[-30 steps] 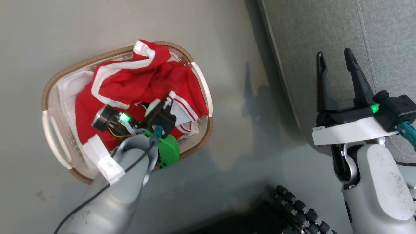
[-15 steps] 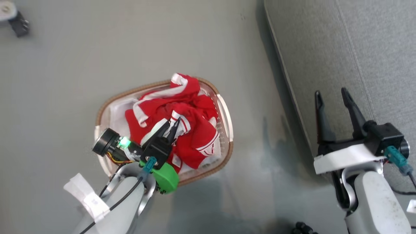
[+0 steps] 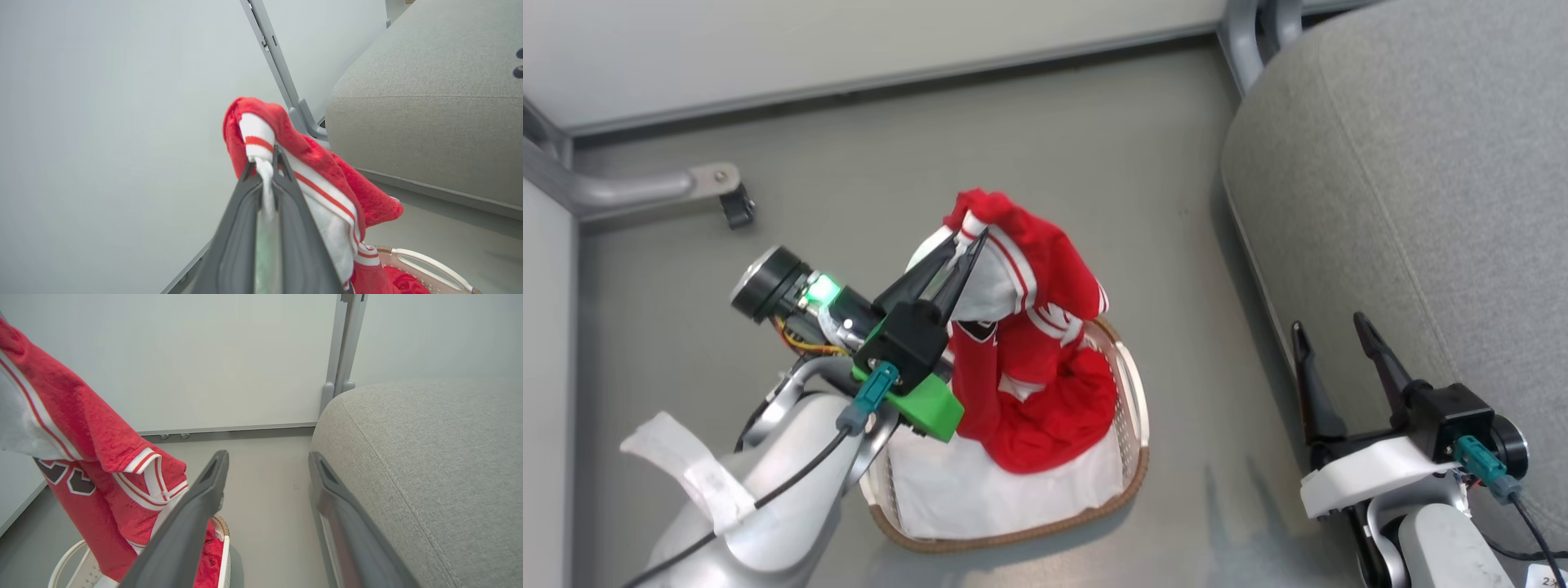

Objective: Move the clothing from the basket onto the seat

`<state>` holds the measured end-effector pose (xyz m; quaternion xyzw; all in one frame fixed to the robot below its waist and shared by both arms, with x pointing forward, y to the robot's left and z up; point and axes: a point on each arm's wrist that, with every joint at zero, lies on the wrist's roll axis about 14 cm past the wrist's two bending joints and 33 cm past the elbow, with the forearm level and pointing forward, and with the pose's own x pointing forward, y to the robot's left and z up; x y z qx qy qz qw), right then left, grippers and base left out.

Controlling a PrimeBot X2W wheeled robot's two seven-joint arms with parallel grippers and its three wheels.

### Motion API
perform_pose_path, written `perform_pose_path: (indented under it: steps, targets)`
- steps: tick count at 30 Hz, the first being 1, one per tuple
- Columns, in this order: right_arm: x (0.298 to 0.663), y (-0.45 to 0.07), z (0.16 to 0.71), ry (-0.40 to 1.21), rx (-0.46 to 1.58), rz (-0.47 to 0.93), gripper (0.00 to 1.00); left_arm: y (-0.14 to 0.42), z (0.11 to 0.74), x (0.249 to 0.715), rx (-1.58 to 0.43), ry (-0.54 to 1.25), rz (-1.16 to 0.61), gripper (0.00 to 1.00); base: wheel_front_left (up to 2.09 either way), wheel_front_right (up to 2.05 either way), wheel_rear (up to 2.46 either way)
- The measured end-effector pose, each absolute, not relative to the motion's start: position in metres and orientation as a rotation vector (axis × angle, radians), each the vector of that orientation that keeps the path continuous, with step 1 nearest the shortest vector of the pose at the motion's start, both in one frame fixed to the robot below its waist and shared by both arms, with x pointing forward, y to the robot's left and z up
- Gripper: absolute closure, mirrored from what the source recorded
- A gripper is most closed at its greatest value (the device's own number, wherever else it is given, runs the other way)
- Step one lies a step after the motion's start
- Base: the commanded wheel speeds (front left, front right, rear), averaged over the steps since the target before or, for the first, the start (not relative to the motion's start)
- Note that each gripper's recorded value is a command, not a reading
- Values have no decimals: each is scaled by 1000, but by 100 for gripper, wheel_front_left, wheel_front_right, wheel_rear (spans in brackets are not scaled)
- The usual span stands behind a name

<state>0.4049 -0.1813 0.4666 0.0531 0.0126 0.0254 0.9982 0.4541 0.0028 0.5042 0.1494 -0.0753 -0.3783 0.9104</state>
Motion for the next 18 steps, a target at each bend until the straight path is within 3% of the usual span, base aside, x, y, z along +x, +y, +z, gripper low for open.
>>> perform_pose_path:
  steps: [11,18]
  targets:
    - [398,-129,533,-154,97,218,0,9,645,456,461,-471,-716,100,0,0,0]
    - [396,-86,571,-253,103,353,0,8,689,455,498,-561,-692,100,0,0,0]
